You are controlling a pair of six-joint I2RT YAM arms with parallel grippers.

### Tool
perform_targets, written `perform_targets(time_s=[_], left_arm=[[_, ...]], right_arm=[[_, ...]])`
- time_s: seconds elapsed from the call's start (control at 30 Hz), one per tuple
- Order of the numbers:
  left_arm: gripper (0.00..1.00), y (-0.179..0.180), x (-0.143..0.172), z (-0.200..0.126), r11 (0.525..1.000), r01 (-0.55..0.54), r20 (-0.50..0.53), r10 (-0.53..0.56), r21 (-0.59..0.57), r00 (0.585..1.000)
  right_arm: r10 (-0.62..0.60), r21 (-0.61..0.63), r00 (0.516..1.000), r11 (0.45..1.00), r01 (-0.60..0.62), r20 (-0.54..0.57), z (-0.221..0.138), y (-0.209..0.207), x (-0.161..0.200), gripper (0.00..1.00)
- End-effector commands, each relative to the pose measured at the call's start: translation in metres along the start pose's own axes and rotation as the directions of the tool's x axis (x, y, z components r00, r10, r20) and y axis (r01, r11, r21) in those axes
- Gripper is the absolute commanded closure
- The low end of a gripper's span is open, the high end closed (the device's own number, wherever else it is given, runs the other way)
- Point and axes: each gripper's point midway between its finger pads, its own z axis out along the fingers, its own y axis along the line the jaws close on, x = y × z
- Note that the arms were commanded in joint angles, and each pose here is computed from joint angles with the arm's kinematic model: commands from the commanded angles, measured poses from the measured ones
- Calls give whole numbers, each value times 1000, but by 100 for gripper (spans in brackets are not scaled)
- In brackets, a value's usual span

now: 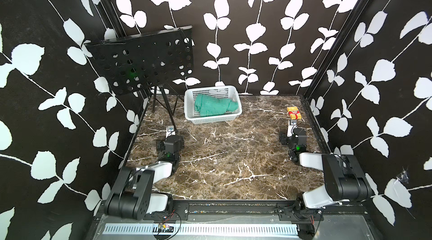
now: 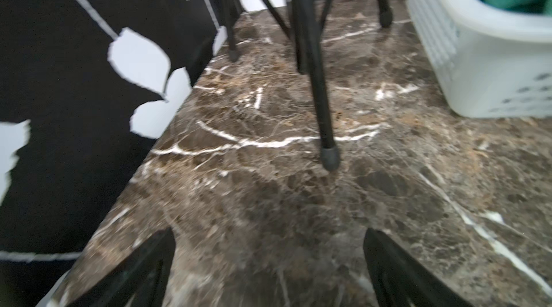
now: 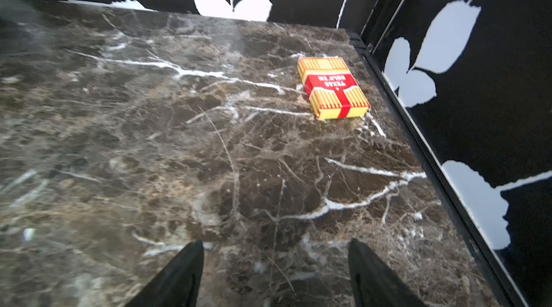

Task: Roll up the long pants
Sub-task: Reset both arms

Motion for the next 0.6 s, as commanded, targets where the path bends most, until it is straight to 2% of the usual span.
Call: perform_targets(time_s=[0.0,0.03,0.07,0.1,0.17,0.23,0.3,0.37,0.57], left_arm=[[1,-10,-41,12,997,11,163,-23,76,986],[1,-14,-38,17,996,7,167,-22,94,986],[1,-21,-31,23,993,-11,144,-6,116,990],[1,-22,-36,27,994,-17,168,-2,113,986],[1,-16,-31,29,993,20,108,-33,120,994],[1,-13,-34,32,994,31,140,-46,109,989],[1,-14,-30,31,992,33,107,-46,119,993],[1,-12,-32,32,993,34,129,-48,110,991],[1,-13,-30,32,993,33,110,-46,115,993]], right_arm=[[3,-46,995,999,2,104,-3,8,-17,14],[4,-44,994,999,1,108,-3,7,-18,11],[3,-45,996,999,1,93,-3,7,-15,1],[2,-43,996,999,2,95,-4,7,-17,1],[4,-45,995,999,1,101,-4,7,-17,1],[3,-43,995,999,1,96,-4,7,-16,1],[1,-43,995,999,3,95,-4,7,-16,1],[1,-45,996,999,3,93,-3,8,-17,1],[2,-45,997,999,2,83,-2,8,-16,1]])
